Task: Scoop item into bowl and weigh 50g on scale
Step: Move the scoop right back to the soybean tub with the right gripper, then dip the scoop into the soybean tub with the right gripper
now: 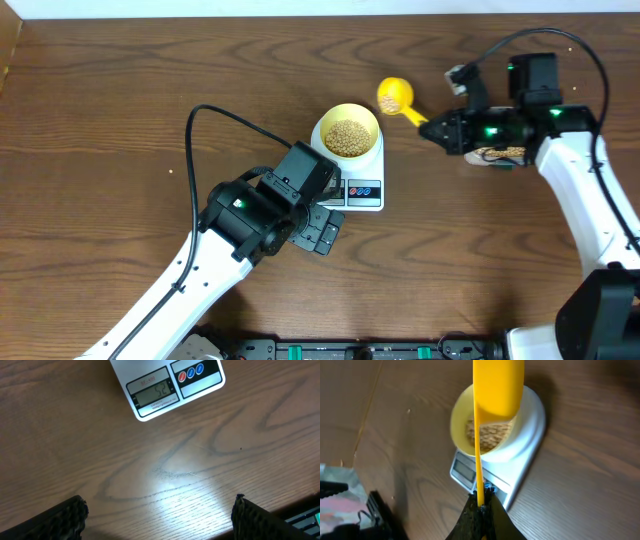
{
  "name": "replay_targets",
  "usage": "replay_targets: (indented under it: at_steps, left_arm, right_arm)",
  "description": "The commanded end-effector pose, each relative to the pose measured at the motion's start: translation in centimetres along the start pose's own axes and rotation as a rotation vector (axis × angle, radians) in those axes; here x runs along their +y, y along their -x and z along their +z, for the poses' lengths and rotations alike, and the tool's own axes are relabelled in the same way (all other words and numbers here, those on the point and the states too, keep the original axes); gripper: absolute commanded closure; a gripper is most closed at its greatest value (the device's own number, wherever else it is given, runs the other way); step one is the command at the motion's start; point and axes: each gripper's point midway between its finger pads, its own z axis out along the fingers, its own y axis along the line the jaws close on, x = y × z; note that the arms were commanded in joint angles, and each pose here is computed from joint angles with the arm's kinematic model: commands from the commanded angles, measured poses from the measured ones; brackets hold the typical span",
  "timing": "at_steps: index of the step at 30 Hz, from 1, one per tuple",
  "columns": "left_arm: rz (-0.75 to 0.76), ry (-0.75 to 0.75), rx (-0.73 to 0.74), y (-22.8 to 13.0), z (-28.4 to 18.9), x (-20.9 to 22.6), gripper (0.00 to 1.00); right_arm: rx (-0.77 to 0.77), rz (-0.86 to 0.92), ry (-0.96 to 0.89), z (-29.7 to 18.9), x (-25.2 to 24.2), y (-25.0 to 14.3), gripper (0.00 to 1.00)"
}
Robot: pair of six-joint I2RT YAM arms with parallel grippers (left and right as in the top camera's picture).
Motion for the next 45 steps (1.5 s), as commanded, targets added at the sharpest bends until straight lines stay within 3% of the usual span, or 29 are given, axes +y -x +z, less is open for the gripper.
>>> replay_targets:
  at_steps: [1,16,29,45]
  left_arm:
    - [0.006,0.006,-0.030,0.7,-0.7,0.0,0.06]
    - [0.006,0.006,-0.030,0.7,-0.7,0.0,0.06]
    - [0.006,0.006,-0.030,0.7,-0.7,0.0,0.06]
    - [0.006,0.006,-0.030,0.7,-0.7,0.0,0.06]
  right_arm:
    - [-0.050,0.040,0.009,-2.1,-1.0,1.0,0.99]
    - [-0.156,0.225,-0.223,-11.1,-8.7,-1.0,0.99]
    - [-0.097,0.241,-0.400,-11.7,-11.4,-2.4,0.99]
    - [0.080,0.162,-0.680,-9.7,-11.9,-3.9,0.99]
